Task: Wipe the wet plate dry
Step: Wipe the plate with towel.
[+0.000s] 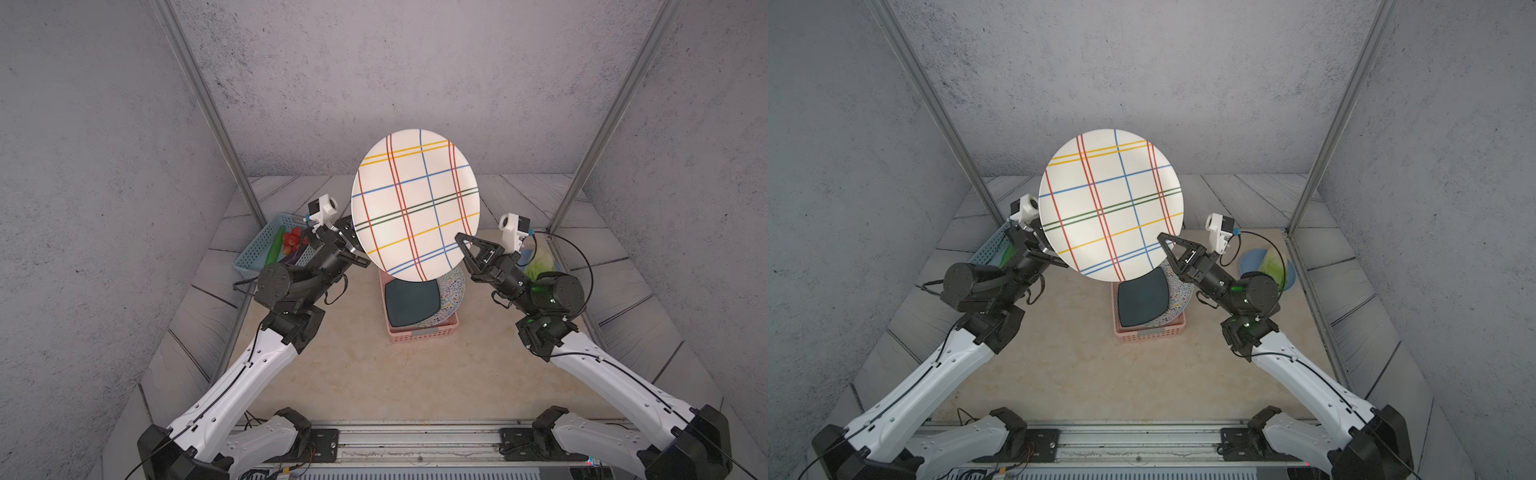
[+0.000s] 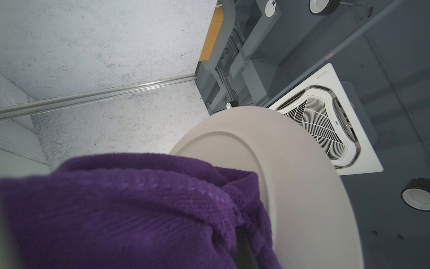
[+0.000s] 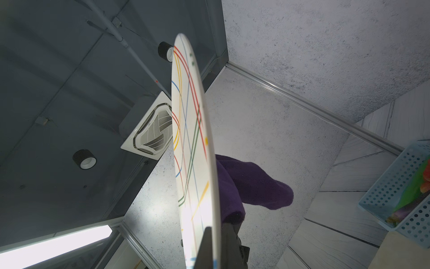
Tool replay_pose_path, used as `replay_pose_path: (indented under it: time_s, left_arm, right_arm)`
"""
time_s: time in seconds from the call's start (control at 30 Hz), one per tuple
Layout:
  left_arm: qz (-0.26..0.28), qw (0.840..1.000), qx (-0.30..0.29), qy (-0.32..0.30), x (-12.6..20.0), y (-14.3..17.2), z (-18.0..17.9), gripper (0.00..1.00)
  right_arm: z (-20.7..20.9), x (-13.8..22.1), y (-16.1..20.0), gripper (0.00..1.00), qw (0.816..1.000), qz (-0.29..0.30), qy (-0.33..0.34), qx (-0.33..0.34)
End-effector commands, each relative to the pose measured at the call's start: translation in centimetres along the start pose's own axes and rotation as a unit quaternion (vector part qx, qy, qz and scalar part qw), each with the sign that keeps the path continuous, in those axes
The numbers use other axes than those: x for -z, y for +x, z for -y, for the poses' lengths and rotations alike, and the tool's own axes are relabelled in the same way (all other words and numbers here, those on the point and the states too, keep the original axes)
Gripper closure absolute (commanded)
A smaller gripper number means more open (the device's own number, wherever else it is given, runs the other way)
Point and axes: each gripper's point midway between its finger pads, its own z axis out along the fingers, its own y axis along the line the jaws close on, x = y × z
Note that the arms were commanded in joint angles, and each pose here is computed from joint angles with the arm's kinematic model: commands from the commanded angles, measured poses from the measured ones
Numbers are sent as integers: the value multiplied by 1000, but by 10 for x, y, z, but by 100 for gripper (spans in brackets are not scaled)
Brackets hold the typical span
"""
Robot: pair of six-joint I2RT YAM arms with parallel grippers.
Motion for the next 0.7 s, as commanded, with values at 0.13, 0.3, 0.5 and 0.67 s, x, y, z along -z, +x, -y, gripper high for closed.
replay_pose_path:
  time_s: [0.13, 0.3, 0.5, 0.67]
  left_arm:
    - [-65, 998, -12, 19, 11, 47, 1, 100]
    - [-17, 986, -133, -102, 70, 46, -19, 100]
    - [-2, 874, -343, -343, 137, 16, -59, 100]
    - [-74, 824, -391, -403, 114, 10, -89, 100]
  right_arm:
    - [18, -16, -31, 100, 998, 48, 38, 20]
    - [31, -2, -69, 100, 992, 97, 79, 22]
    - [61, 21, -57, 100, 974, 54, 206, 82]
    - [64, 19, -38, 100, 961, -4, 241, 132]
